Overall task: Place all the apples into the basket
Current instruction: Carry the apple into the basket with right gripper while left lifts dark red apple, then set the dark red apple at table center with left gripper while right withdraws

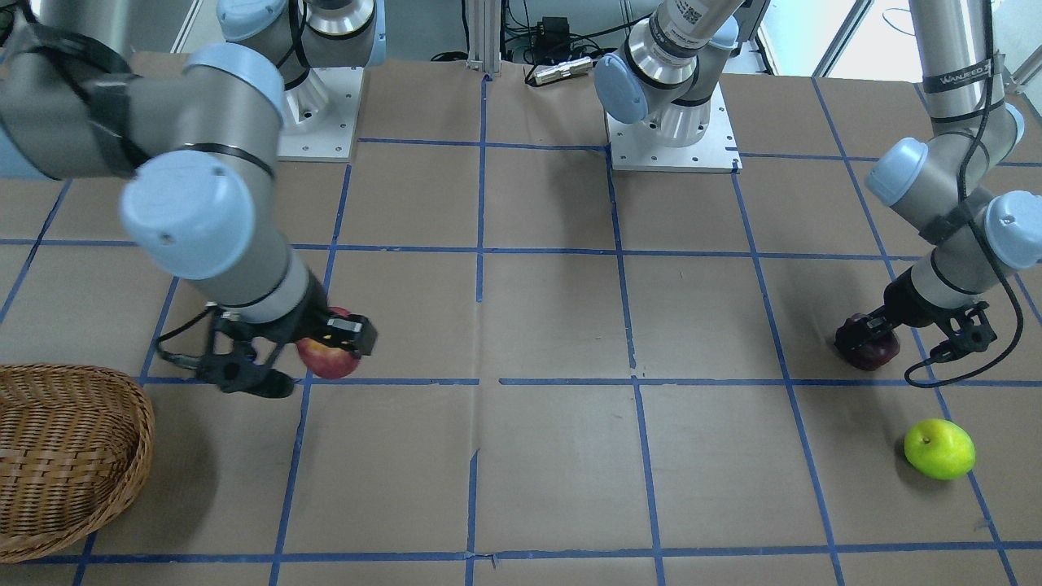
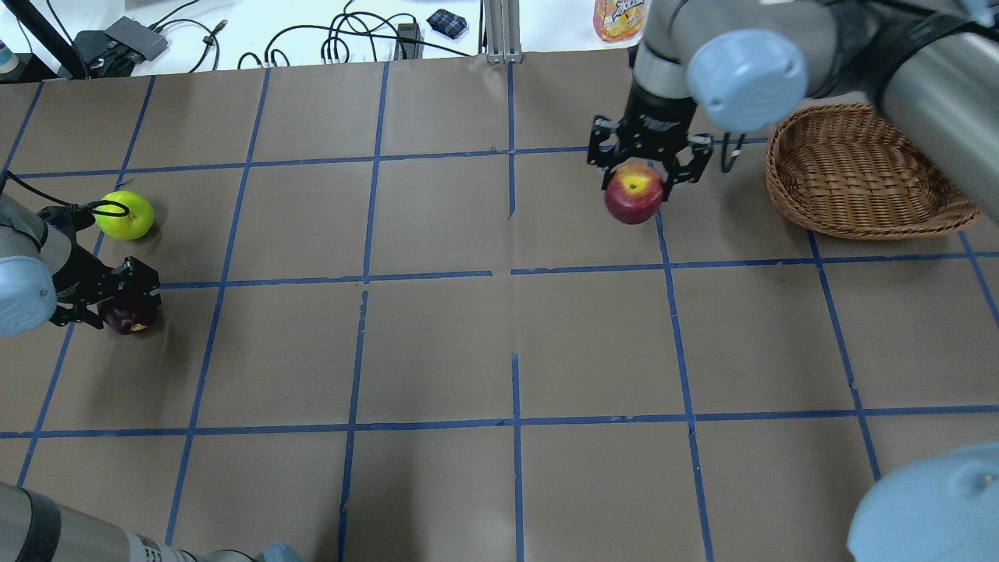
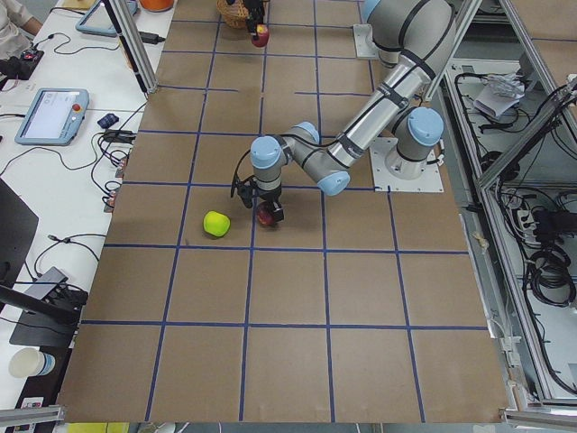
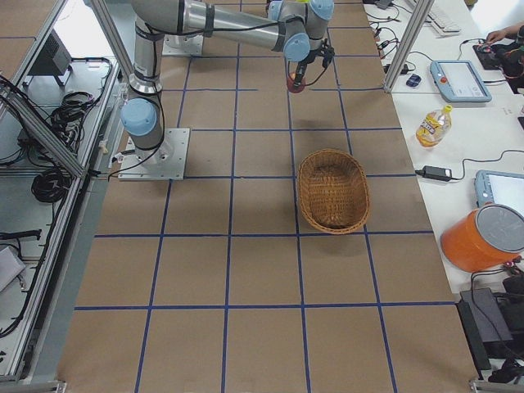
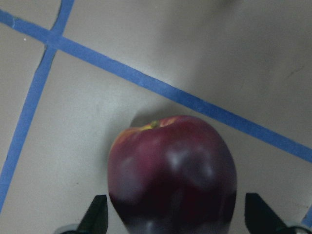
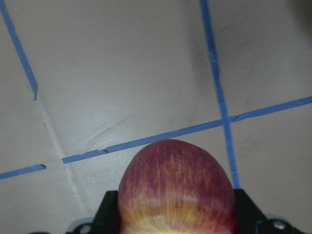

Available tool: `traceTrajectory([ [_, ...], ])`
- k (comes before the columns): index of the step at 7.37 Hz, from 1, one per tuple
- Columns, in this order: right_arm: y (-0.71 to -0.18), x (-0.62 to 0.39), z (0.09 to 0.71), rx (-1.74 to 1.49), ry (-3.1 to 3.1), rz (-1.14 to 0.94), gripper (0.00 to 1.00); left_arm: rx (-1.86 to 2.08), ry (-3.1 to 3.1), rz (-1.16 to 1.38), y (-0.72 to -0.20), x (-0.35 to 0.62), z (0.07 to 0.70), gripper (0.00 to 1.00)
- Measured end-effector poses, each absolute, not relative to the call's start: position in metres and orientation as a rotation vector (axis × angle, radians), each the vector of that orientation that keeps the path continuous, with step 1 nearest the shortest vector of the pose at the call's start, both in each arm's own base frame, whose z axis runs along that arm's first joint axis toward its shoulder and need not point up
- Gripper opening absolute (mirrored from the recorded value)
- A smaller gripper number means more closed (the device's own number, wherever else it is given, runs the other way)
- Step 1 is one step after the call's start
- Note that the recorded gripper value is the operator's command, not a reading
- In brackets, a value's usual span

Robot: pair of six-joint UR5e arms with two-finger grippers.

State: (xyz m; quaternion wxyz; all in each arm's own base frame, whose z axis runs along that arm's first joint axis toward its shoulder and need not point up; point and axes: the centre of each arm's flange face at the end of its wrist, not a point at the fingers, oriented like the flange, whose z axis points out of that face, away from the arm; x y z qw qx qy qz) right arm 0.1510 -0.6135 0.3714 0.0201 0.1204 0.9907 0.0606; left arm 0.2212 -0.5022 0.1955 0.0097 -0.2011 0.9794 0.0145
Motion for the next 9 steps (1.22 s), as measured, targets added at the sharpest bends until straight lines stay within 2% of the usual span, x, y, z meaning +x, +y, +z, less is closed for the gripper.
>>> traceTrajectory([
  [1,-0.631,0.086,0.393,0.306,3.109,0.161,0.0,-0.573,3.066,0.04,-0.504,0.222,0.196,0.3],
  [2,-0.645,0.023,0.396,0.201,3.153,0.149,0.0,-0.511,3.072,0.034,-0.507,0.225,0.199,0.09],
  [3,-0.656,-0.033,0.384,0.105,3.186,0.145,0.0,-0.462,3.069,0.025,-0.512,0.228,0.205,0.04],
  [5,-0.677,-0.111,0.333,-0.005,3.206,0.147,0.0,-0.383,3.06,0.047,-0.527,0.222,0.242,0.04],
  [8,-0.691,-0.158,0.274,0.01,3.204,0.148,0.0,-0.17,3.04,0.06,-0.549,0.152,0.307,0.04],
  [9,-0.693,-0.166,0.264,0.008,3.203,0.151,0.08,-0.096,3.051,0.037,-0.553,0.119,0.321,0.04],
])
